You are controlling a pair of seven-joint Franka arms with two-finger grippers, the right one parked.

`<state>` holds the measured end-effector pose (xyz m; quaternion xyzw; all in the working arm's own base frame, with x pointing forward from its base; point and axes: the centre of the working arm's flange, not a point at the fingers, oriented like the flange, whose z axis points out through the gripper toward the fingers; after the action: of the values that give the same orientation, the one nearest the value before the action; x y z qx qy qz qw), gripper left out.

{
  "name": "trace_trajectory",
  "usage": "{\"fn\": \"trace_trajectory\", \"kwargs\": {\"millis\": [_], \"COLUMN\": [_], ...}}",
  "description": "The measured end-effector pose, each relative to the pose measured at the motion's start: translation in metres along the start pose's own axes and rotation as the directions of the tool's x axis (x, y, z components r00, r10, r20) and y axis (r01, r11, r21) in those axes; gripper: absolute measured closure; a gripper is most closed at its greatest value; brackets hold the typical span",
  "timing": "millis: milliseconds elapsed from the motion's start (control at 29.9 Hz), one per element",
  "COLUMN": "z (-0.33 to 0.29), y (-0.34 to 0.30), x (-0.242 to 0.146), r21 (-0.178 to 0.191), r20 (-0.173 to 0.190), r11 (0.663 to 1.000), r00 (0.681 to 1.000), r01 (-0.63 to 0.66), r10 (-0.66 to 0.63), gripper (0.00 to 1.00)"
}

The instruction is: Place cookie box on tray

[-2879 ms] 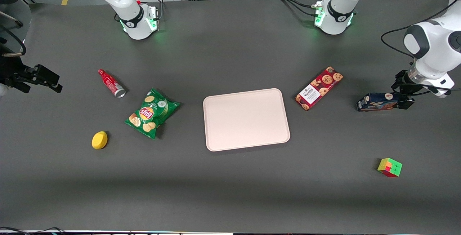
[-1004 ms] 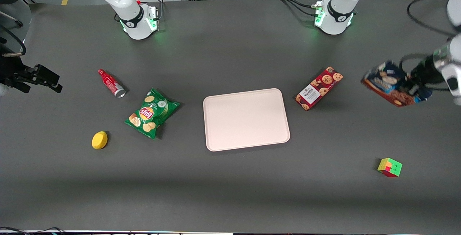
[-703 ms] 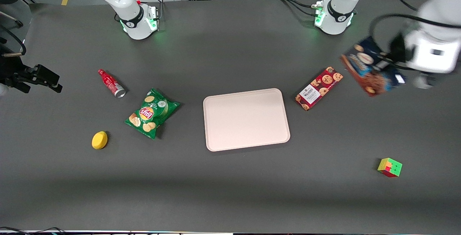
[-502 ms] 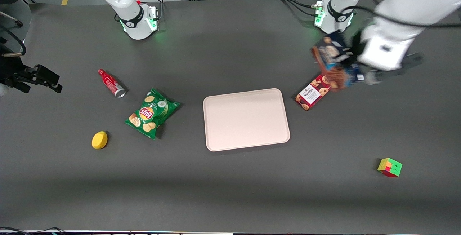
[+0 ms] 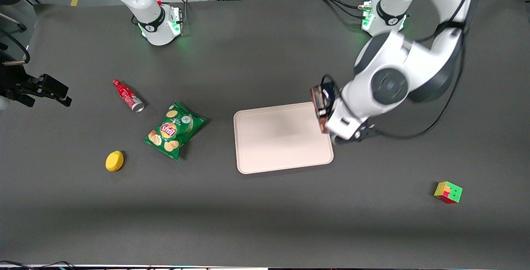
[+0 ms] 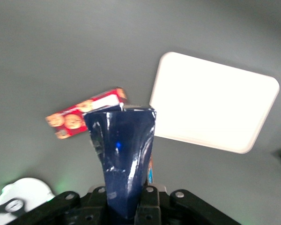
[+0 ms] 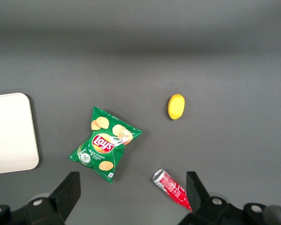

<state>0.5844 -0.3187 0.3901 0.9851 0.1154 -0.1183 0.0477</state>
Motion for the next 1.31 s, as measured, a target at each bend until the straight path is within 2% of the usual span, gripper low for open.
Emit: {"fn": "trace_trajectory", "kwargs": {"millis": [134,301,502,703,837,1071,1105,1205,1305], "z": [0.041,0.079,0.103,0.11,0.113,0.116,0.115,0.112,0.101], "y": [0.003,0.0,-0.008,-0.013,-0.014,-0.016,-0.017,-0.02,-0.029], "x": [0.006,0.005,0.003,0.005,0.007,0.009,0.01,0.014,0.022], "r21": [-0.015,-0.011,0.029,0.034,0.031,0.031,0.031,0.029,0.028], "r20": [-0.029,-0.077,-0.113,-0.134,-0.141,-0.142,-0.143,-0.147,-0.162], "r11": [1.0,0.999,0.998,0.997,0.996,0.997,0.997,0.997,0.999], "r00": [1.0,0.997,0.991,0.988,0.987,0.987,0.987,0.987,0.986], "r01": [-0.01,-0.032,-0.062,-0.075,-0.078,-0.076,-0.074,-0.065,-0.045], "r10": [0.009,0.031,0.065,0.079,0.082,0.079,0.078,0.069,0.049], "gripper": [0.81,0.81,0.81,0.79,0.57,0.26,0.16,0.02,0.0]}}
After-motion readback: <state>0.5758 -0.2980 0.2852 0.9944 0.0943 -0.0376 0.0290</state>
